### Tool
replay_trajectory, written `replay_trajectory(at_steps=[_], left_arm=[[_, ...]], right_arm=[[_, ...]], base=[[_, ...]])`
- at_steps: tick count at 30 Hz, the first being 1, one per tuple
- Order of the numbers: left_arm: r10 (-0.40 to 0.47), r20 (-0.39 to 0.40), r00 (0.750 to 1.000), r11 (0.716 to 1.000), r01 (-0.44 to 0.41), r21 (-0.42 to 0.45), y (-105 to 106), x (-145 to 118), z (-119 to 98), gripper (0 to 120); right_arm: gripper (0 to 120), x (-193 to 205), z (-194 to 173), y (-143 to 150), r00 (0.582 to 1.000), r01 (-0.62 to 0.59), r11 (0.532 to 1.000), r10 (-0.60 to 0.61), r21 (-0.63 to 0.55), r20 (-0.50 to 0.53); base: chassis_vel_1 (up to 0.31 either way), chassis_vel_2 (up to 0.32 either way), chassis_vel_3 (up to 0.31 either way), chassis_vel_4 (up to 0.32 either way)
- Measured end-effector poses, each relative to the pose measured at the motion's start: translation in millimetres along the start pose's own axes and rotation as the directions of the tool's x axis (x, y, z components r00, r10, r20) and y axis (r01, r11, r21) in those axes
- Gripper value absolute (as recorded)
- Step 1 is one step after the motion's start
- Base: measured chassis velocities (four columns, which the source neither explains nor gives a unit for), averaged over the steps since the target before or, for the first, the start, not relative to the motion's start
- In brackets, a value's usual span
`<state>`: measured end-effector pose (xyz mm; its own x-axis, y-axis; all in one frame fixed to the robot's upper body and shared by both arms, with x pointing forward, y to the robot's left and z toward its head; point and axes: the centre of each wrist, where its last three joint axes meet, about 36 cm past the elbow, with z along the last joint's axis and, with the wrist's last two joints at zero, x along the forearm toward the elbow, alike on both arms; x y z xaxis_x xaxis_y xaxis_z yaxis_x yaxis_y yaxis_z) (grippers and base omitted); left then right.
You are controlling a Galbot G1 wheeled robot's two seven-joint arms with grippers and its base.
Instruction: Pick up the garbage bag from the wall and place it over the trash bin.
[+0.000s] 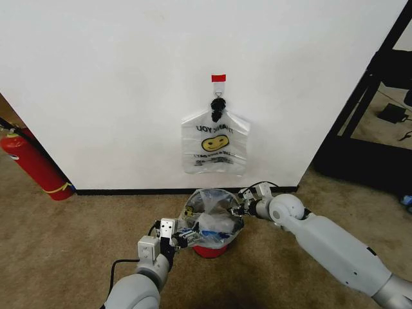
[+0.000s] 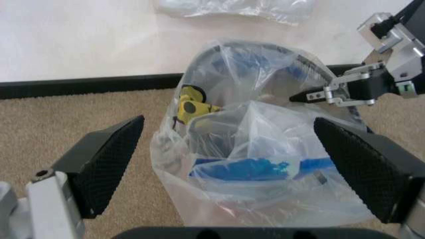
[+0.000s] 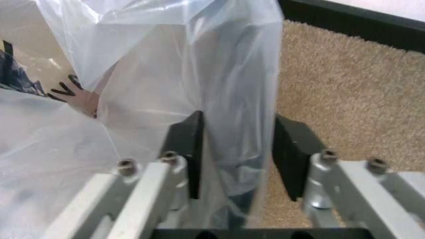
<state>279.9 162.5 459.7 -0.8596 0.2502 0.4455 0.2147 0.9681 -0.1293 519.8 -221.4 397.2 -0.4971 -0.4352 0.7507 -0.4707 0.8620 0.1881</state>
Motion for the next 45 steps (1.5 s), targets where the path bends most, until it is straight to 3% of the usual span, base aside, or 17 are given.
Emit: replay_trajectory(at_steps=[9,20,25,31,32,35,36,39,40,43,45], left_arm=[[0.0,-0.012,1.0,1.0,0.0,-0.004,0.2,0.4,3.0,100],[0.001,-0.005,1.0,1.0,-0.001,0.001,-0.4,0.8,0.3,100],[0.031,0.017,0.999,0.999,-0.031,-0.018,1.7,7.5,-9.1,100],[0.179,0.08,0.981,0.974,-0.166,-0.153,20.0,10.4,-27.1,100],[0.244,0.094,0.965,0.95,-0.218,-0.222,28.2,7.5,-33.4,100],[0.276,0.098,0.956,0.933,-0.242,-0.266,33.5,4.2,-37.1,100],[0.335,0.106,0.936,0.884,-0.274,-0.378,46.7,-4.2,-47.6,100],[0.402,0.072,0.913,0.754,-0.285,-0.592,68.1,-2.0,-61.4,98],[0.402,0.072,0.913,0.754,-0.285,-0.592,68.1,-2.0,-61.4,98],[0.418,-0.048,0.907,0.58,-0.308,-0.754,83.1,13.1,-73.0,95],[0.403,-0.094,0.91,0.538,-0.319,-0.78,87.8,14.9,-72.8,94]], right_arm=[[0,-5.1,5.9,6.6,1.0,-0.008,0.999,0.009,-0.045,0.01],[0,13.4,24.5,20.1,0.996,-0.049,0.975,0.063,-0.216,0.06],[0,32.1,29.2,28.6,0.986,-0.098,0.924,0.14,-0.369,0.087],[0,56.2,39.4,19.1,0.977,-0.111,0.865,0.186,-0.489,0.107],[0,64.6,41.5,15.9,0.974,-0.105,0.854,0.191,-0.51,0.119],[0,68.2,42.2,14.7,0.973,-0.103,0.85,0.194,-0.517,0.125],[0,73.1,43.7,12.7,0.971,-0.102,0.845,0.199,-0.525,0.132],[0,68.0,41.6,12.2,0.973,-0.102,0.849,0.193,-0.518,0.125],[0,68.0,41.6,12.2,0.973,-0.102,0.849,0.193,-0.518,0.125],[0,58.1,37.7,13.5,0.978,-0.086,0.861,0.169,-0.502,0.122],[0,57.6,39.2,13.2,0.978,-0.087,0.864,0.169,-0.496,0.121]], base=[[0.0,0.0,0.0,0.0],[0.0,0.0,0.0,0.0],[0.0,0.0,0.0,0.0],[0.0,0.0,0.0,0.0],[0.0,0.0,0.0,0.0],[0.0,0.0,0.0,0.0],[0.0,0.0,0.0,0.0],[0.0,0.0,0.0,0.0],[0.0,0.0,0.0,0.0],[0.0,0.0,0.0,0.0],[0.0,0.0,0.0,0.0]])
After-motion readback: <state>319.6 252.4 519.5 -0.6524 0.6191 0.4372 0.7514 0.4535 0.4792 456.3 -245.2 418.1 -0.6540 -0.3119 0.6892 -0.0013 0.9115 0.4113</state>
